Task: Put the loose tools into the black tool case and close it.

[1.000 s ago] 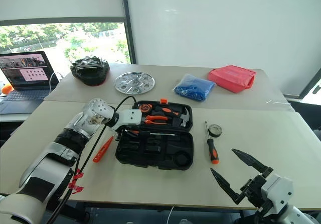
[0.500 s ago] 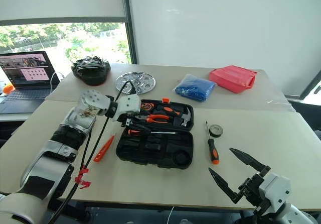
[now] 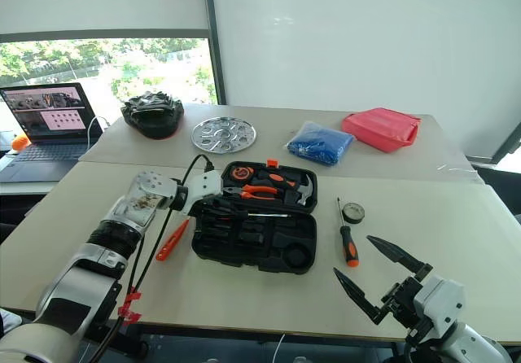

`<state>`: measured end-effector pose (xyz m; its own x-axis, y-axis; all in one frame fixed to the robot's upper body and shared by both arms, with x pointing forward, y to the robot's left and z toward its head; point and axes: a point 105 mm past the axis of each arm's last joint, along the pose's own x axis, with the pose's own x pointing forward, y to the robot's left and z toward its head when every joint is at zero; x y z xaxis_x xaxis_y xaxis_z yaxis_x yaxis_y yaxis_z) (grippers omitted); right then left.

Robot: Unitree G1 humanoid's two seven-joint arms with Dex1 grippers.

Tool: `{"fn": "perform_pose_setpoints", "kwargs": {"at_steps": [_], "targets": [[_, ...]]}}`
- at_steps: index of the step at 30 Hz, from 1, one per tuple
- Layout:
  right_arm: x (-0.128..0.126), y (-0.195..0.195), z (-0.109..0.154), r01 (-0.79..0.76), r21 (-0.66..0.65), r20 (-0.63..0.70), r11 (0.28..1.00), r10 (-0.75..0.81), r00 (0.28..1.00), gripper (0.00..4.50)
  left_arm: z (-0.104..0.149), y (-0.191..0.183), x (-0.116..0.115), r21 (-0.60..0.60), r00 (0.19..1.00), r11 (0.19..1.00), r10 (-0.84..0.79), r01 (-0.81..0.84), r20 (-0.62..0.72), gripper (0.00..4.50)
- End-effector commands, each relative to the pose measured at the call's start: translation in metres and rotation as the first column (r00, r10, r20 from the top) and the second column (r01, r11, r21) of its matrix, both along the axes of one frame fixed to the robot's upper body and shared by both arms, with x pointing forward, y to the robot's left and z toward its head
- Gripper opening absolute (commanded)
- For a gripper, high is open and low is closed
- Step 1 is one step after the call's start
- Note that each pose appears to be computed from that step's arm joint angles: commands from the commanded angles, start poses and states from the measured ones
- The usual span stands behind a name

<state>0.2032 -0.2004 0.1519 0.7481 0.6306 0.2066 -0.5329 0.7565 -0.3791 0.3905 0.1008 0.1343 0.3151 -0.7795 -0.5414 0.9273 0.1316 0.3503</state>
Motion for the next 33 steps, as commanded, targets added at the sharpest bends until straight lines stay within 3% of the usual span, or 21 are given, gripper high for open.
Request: {"fn": "perform_pose_setpoints", "kwargs": {"at_steps": [1, 14, 18, 21, 24, 27, 33], "targets": [[0.000, 0.000, 0.007, 0.002, 0.000, 0.030, 1.000, -0.002, 1.000, 4.50, 0.001, -0.005, 0.002, 0.011, 1.000, 1.000, -0.010, 0.009, 0.016, 0.50], [-0.003, 0.001, 0.005, 0.022, 0.017, 0.033, 1.000, -0.023, 0.999, 4.50, -0.056, -0.003, -0.004, 0.125, 0.965, 0.982, 0.164, -0.140, -0.205, 0.50], [-0.005, -0.002, 0.005, 0.047, 0.022, 0.034, 0.999, -0.048, 0.998, 4.50, -0.036, -0.011, -0.001, -0.029, 0.972, 0.987, 0.150, -0.157, -0.178, 0.50], [-0.013, -0.011, 0.004, 0.083, 0.042, -0.008, 0.996, -0.083, 0.997, 4.50, 0.001, -0.001, -0.009, -0.193, 0.997, 0.979, 0.054, -0.062, -0.048, 0.50], [-0.025, -0.020, -0.006, 0.111, 0.034, -0.094, 0.993, -0.107, 0.990, 4.50, 0.027, 0.027, -0.025, -0.306, 1.000, 0.952, -0.009, 0.017, 0.027, 1.17], [-0.038, -0.034, -0.017, 0.169, 0.005, -0.159, 0.986, -0.166, 0.973, 4.50, 0.041, 0.060, -0.045, -0.376, 0.994, 0.923, -0.040, 0.075, 0.098, 2.17], [-0.063, -0.057, -0.041, 0.277, -0.071, -0.261, 0.958, -0.286, 0.922, 4.50, 0.021, 0.127, -0.092, -0.344, 1.000, 0.939, -0.017, 0.012, -0.010, 4.32]]}}
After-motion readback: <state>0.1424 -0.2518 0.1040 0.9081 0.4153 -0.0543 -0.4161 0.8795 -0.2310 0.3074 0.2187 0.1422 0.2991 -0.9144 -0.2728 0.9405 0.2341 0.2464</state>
